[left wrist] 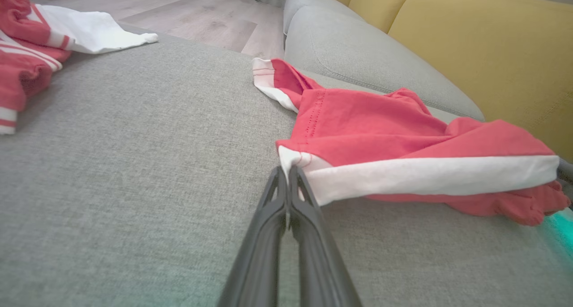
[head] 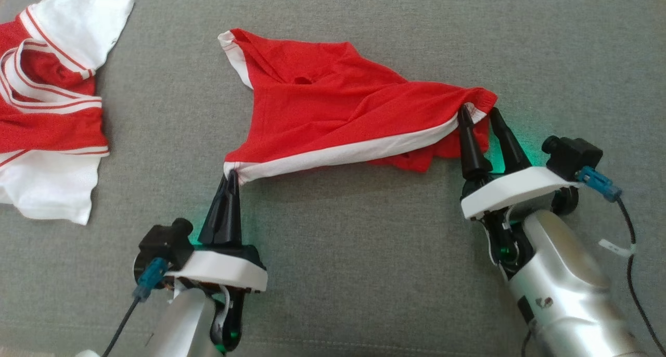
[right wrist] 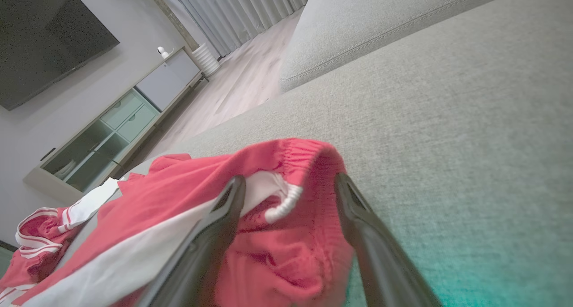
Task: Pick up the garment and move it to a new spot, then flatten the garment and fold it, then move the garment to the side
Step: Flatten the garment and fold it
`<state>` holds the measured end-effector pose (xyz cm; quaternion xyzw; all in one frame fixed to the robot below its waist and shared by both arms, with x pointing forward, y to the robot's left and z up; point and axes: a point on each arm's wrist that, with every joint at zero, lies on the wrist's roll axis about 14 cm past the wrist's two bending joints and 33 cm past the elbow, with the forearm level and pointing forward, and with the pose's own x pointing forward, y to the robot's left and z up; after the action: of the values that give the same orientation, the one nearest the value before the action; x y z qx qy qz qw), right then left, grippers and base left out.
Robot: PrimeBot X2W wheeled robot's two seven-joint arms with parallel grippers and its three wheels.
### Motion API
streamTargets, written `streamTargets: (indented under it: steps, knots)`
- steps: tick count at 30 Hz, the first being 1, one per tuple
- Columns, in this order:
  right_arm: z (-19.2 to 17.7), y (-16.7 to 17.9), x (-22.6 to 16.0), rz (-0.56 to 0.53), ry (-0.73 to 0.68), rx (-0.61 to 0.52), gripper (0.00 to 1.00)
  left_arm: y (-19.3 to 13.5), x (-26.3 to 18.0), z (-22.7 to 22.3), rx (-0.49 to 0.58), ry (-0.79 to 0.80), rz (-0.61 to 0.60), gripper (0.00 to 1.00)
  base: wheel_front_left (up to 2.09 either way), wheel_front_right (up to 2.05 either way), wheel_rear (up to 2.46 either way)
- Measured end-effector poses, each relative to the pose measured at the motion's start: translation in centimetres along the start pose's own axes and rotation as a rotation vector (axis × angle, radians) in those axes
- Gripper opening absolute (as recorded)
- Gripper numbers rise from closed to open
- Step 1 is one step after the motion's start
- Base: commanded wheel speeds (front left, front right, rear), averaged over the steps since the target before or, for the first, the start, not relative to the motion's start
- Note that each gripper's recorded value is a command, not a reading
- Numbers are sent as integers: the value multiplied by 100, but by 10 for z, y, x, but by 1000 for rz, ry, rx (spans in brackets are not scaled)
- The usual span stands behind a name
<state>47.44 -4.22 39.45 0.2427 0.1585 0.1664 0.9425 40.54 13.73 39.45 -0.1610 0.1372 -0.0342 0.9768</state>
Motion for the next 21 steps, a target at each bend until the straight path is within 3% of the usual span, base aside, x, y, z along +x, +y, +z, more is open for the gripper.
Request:
streamTargets:
  steps: [3,4,5,6,8,21]
  knots:
    - [2,1,4,9,-2,-10,75,2,-1,0,0,1,5,0,0,0,0]
    - [4,2,5,11,-6,-7,44,2,-1,0,0,1,7,0,0,0,0]
    - [4,3,7,13,-6,-5,35,3,-1,0,0,1,8,0,0,0,0]
    - [4,3,8,15,-3,-6,18,3,-1,-1,0,2,9,0,0,0,0]
    - [2,4,9,16,6,-6,2,4,-2,-1,0,2,13,0,0,0,0]
    - [10,8,5,17,-8,10,0,1,-3,9,10,-24,4,0,0,0,0]
